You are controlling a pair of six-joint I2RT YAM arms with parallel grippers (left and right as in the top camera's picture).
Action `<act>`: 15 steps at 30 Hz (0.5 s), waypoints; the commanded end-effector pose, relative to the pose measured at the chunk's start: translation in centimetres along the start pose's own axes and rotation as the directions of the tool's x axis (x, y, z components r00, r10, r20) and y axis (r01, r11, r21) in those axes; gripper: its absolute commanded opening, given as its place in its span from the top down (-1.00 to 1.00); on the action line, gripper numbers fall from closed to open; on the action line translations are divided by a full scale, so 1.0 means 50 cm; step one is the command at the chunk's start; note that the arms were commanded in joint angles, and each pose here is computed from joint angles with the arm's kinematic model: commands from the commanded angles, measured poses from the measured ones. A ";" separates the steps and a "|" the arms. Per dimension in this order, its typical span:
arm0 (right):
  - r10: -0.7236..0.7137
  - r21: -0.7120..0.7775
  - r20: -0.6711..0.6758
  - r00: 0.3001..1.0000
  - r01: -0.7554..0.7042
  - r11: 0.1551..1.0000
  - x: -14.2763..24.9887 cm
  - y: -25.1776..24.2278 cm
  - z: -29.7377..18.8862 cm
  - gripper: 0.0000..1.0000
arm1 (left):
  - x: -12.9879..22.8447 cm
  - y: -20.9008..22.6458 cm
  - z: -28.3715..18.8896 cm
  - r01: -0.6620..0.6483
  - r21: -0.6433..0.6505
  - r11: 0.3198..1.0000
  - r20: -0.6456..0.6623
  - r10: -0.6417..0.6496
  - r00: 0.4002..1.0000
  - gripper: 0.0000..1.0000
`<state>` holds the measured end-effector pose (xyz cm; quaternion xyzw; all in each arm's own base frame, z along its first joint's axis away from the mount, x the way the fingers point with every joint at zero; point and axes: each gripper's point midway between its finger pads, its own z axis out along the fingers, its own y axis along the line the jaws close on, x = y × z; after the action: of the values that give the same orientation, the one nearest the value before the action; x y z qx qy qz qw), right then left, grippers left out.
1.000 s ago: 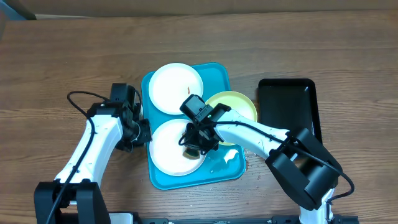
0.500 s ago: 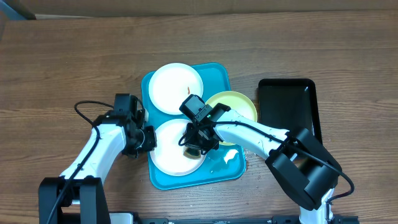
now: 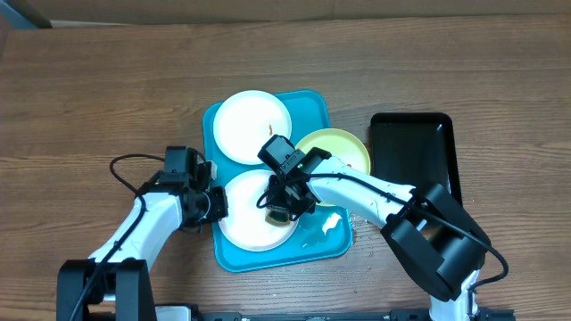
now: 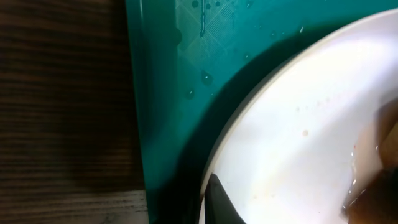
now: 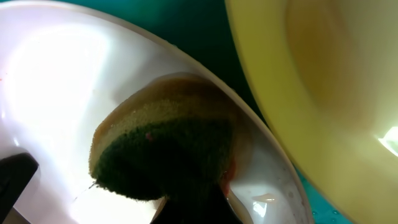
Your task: Clean dirty plates on tray and stack at the side
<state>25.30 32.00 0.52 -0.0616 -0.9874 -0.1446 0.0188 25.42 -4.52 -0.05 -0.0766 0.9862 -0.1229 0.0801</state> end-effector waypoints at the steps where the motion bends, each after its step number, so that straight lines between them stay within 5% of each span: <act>1: 0.014 0.141 0.037 0.999 -0.019 0.990 -0.017 -0.073 0.048 0.92 | 0.054 0.036 0.025 0.028 -0.081 0.996 -0.087 -0.035 0.996 0.92; 6: -0.003 0.160 0.021 1.000 -0.001 0.987 -0.007 -0.080 0.047 0.92 | 0.033 0.087 -0.014 0.118 -0.270 0.956 -0.056 -0.138 0.989 0.92; 15: 0.046 0.291 0.102 0.994 -0.074 0.954 -0.034 -0.121 0.011 0.92 | -0.016 0.090 -0.076 0.134 -0.339 0.931 -0.025 -0.151 0.988 0.92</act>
<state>25.07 30.23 0.67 -0.0721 -0.9928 -0.0935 0.0188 24.09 -2.60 2.02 -0.1303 0.9904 -0.0445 0.0119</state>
